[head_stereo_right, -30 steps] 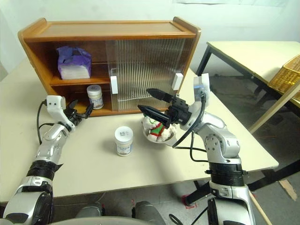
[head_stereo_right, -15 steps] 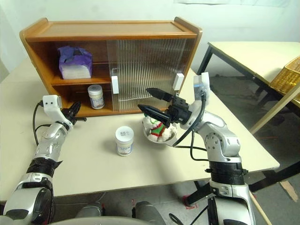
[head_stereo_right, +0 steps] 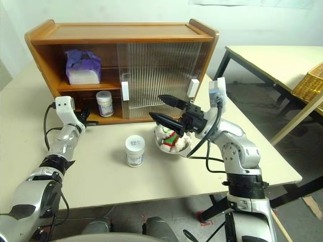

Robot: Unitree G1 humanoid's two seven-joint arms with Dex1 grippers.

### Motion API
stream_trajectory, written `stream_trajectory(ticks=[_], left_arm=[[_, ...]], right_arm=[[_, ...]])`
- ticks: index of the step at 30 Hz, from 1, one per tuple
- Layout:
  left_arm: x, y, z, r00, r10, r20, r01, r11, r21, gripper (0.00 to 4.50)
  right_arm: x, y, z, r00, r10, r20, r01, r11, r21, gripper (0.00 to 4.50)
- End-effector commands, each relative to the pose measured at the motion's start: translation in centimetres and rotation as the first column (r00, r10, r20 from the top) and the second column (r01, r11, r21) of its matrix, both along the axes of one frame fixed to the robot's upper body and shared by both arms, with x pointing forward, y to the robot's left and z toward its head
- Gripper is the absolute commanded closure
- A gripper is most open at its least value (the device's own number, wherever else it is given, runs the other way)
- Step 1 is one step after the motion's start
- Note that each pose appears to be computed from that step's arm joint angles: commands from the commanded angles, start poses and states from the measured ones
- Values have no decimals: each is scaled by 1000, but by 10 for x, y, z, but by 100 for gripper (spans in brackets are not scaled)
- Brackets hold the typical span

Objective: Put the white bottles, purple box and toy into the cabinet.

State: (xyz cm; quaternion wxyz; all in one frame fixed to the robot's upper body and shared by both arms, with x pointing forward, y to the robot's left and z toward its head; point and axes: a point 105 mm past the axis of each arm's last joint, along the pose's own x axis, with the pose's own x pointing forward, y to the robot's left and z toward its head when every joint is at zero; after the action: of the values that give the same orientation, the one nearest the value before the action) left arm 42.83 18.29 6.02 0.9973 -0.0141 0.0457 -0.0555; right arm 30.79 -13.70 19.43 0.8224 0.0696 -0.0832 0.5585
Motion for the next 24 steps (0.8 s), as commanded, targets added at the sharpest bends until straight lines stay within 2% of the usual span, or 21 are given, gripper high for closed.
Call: stream_trajectory(ticks=[1,16,24], left_arm=[[5,-16,6,999,-44,15,44,999,17,447],[5,-16,0,999,-41,-12,41,999,28,447],[10,-31,2,995,-94,-28,95,995,31,447]], right_arm=[[-1,0,5,1000,3,17,-3,1000,-5,0],[0,0,6,1000,-2,20,2,1000,-4,0],[-1,1,6,1000,-5,21,5,1000,-1,0]])
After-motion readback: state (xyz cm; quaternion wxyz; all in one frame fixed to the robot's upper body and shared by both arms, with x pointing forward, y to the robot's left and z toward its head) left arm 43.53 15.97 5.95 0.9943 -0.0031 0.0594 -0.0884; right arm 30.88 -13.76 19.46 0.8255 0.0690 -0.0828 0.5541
